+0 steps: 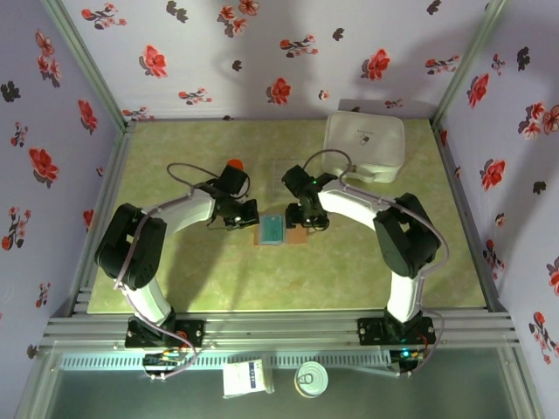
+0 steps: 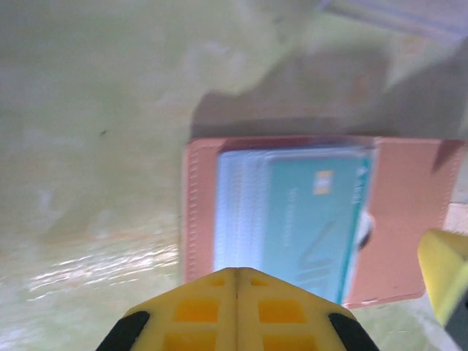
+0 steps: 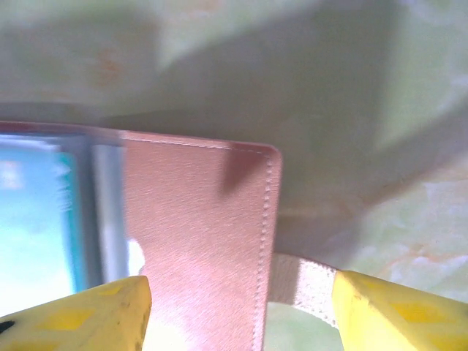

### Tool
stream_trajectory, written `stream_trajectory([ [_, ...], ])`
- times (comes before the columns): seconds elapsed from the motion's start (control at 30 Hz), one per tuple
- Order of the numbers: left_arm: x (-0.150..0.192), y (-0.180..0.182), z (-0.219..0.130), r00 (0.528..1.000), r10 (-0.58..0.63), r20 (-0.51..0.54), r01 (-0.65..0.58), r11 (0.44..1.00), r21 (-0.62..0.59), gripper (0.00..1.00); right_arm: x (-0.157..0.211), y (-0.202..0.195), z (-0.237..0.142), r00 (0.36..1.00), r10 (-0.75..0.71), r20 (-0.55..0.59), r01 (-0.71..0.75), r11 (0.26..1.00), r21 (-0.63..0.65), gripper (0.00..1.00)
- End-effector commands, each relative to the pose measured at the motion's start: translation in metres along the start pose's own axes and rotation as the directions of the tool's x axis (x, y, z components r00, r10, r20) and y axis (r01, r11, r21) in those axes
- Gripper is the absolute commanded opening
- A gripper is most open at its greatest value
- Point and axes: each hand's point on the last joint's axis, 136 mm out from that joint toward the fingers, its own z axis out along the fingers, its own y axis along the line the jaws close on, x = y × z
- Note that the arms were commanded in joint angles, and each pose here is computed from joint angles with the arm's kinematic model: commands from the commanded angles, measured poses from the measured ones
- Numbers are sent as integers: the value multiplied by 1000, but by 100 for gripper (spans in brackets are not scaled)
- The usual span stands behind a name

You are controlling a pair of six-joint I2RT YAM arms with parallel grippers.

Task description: Take the credit cards out of the card holder

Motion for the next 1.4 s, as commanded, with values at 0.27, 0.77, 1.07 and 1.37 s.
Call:
stream_trajectory([
  [0.27,9,-11,18,997,47,-59,-46,999,13,3,-9,53,-22,998,66,8,-58,927,-370,46],
  [0.77,25,16,36,994,27,-106,-33,998,-56,2,-1,62,22,991,102,-86,-130,872,-472,26],
  [1.07,25,18,35,994,21,-103,-28,998,-64,1,1,59,35,989,110,-103,-145,870,-471,21],
  [1.37,25,19,34,995,19,-101,-26,997,-67,1,6,47,43,987,119,-110,-155,892,-424,19],
])
